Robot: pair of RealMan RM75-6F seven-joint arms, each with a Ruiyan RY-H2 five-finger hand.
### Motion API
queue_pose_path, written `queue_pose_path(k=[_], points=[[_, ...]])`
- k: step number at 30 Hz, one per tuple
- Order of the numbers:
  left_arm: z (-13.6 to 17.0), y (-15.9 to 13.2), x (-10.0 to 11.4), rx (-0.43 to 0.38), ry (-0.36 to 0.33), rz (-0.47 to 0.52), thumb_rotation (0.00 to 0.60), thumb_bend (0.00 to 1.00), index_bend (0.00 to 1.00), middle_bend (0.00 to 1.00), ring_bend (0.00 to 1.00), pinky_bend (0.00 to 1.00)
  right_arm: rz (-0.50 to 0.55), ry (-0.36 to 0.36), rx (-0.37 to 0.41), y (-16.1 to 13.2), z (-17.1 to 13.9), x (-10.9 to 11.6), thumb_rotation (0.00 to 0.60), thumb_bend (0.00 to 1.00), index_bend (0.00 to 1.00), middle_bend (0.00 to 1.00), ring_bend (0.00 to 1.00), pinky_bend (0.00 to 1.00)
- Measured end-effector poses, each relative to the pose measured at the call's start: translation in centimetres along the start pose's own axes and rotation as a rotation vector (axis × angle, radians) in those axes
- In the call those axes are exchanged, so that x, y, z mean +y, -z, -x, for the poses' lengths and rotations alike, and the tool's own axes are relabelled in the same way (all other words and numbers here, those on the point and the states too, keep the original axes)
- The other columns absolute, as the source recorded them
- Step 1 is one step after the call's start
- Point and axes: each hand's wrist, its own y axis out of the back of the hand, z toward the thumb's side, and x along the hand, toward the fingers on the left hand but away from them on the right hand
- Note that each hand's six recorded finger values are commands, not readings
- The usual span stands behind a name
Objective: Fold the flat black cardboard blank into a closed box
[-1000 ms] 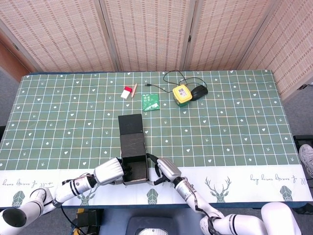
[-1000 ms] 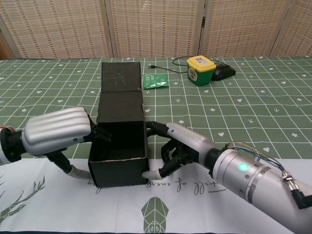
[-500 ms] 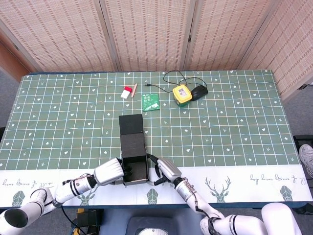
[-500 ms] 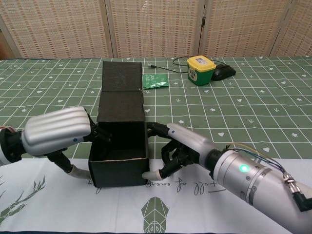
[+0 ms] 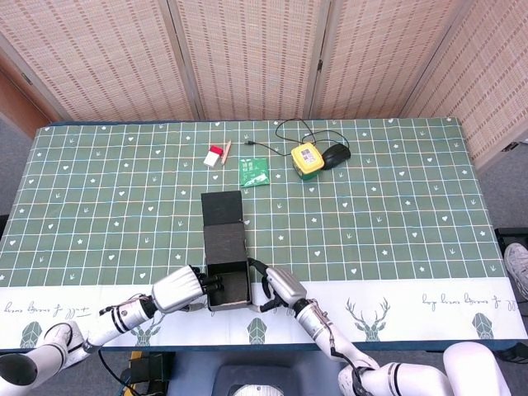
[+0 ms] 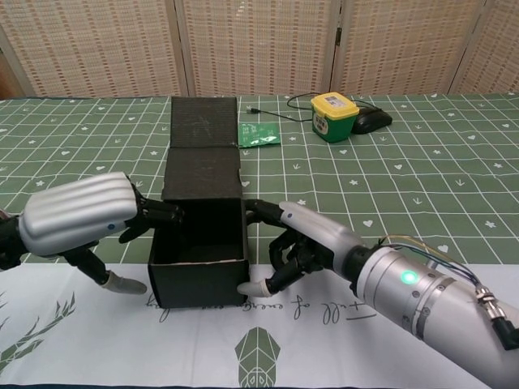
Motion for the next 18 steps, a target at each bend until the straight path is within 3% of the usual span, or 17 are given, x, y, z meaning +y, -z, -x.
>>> queue_pose_path(k=[6, 9, 11, 18], points=[[0.8, 0.7, 0.2, 0.06, 0.003, 0.009, 0.6, 0.04, 0.07, 0.08, 0.6, 0.77, 0.014, 0.003, -0.001, -0.1, 0.0, 0.2, 0.6, 0.33, 0.25, 0.3, 0.71, 0.97], [1.2, 0.9, 0.5, 0.095, 0.006, 0.018, 0.6, 0.04, 0.0, 0.02, 0.59, 0.77, 0.013, 0.005, -0.001, -0.2, 0.0, 0.3, 0.6, 0.33, 0.18, 0.26, 0.7, 0.97], [1.5, 1.1, 0.8, 0.123, 0.005, 0.029, 0.6, 0.04, 0.0, 0.0, 0.61, 0.77, 0.01, 0.007, -0.001, -0.2, 0.0, 0.3, 0.6, 0.33, 0.15, 0.23, 0.69, 0.97], [2.5, 1.1, 2.0, 0.243, 0.008, 0.072, 0.6, 0.02, 0.0, 0.0, 0.56, 0.76, 0.006, 0.005, -0.007, -0.2, 0.1, 0.3, 0.6, 0.28, 0.01, 0.11, 0.66, 0.97]])
